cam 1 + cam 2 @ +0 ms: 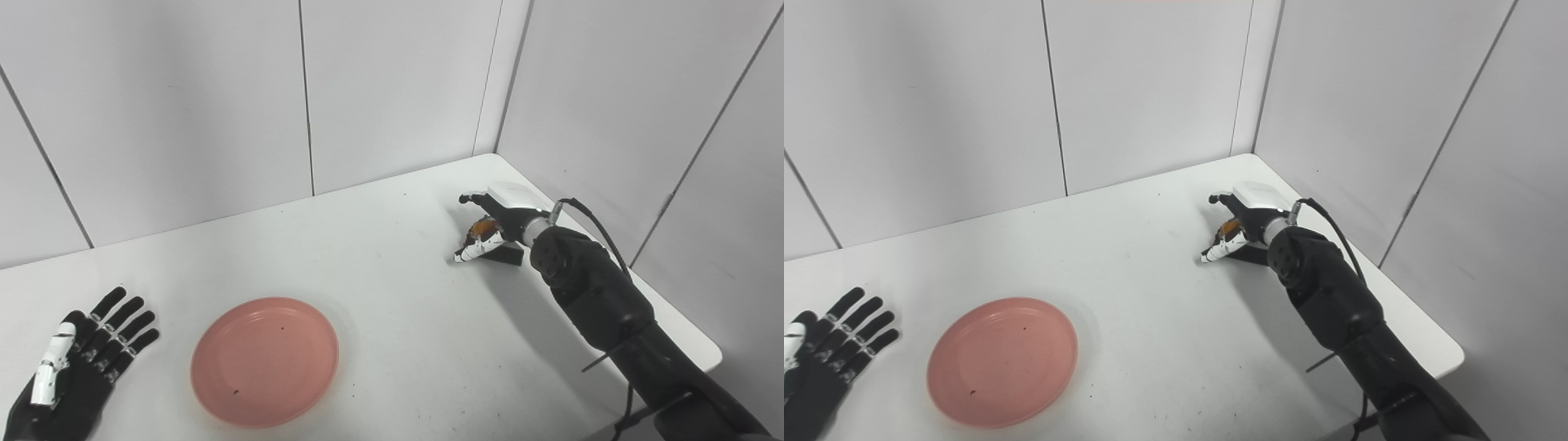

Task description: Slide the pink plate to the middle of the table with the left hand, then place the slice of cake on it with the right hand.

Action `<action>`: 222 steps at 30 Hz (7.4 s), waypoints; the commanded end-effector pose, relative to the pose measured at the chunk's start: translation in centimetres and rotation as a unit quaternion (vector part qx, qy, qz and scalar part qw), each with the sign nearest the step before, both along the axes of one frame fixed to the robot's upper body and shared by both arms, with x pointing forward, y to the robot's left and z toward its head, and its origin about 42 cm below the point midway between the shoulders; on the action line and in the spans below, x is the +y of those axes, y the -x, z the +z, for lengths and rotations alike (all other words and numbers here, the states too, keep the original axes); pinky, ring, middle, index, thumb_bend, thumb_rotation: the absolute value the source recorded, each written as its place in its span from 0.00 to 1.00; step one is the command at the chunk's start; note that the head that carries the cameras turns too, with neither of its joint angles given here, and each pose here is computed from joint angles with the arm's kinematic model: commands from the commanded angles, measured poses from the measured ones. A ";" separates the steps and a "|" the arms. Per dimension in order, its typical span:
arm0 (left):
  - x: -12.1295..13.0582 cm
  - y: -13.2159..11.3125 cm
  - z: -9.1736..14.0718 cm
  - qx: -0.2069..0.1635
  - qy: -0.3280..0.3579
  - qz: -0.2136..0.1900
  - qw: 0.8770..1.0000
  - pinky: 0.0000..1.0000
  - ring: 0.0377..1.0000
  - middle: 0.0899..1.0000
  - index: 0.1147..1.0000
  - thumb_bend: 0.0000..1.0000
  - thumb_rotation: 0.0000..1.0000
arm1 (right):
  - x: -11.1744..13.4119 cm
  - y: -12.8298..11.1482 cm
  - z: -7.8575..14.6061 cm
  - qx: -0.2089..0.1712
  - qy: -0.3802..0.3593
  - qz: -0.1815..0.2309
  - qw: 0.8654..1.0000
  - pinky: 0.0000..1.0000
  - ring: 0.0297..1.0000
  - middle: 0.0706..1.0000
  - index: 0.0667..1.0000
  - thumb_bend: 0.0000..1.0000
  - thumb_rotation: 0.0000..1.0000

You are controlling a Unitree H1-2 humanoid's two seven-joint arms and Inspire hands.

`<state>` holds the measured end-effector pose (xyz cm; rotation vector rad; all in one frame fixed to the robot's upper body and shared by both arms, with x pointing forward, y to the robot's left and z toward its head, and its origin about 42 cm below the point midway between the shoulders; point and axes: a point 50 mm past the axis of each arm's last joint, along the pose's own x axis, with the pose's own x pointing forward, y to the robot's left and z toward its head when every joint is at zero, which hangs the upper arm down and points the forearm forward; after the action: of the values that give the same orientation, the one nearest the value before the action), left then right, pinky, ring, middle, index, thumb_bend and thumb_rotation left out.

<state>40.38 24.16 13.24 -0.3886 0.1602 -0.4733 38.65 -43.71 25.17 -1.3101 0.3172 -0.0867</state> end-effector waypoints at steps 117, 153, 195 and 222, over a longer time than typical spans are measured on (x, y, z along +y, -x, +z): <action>-13.0 2.4 -0.6 0.041 -0.090 0.006 0.995 0.88 0.89 0.89 0.89 0.37 1.00 | 24.3 -1.3 8.8 -0.069 -0.076 0.387 0.916 0.34 0.39 0.39 0.51 0.51 0.00; -12.5 2.7 0.4 0.039 -0.093 0.005 0.995 0.89 0.89 0.90 0.90 0.36 1.00 | 28.7 -0.5 -0.7 0.025 -0.081 0.403 0.911 0.34 0.38 0.37 0.50 0.52 0.00; -12.2 2.6 0.0 0.038 -0.095 0.004 0.995 0.89 0.89 0.90 0.90 0.35 1.00 | 28.3 3.4 5.8 0.002 0.047 0.397 0.917 0.58 0.75 0.88 0.95 1.00 0.69; -9.5 6.3 -0.2 -0.099 -0.133 0.131 0.977 0.93 0.93 0.95 0.95 0.43 1.00 | 22.0 6.6 -7.5 -0.234 -0.518 0.187 0.801 1.00 1.00 1.00 1.00 0.86 1.00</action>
<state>34.35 14.50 12.83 -0.1099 0.0008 -0.2501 31.58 -21.88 16.14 -0.2302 -0.2228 0.1081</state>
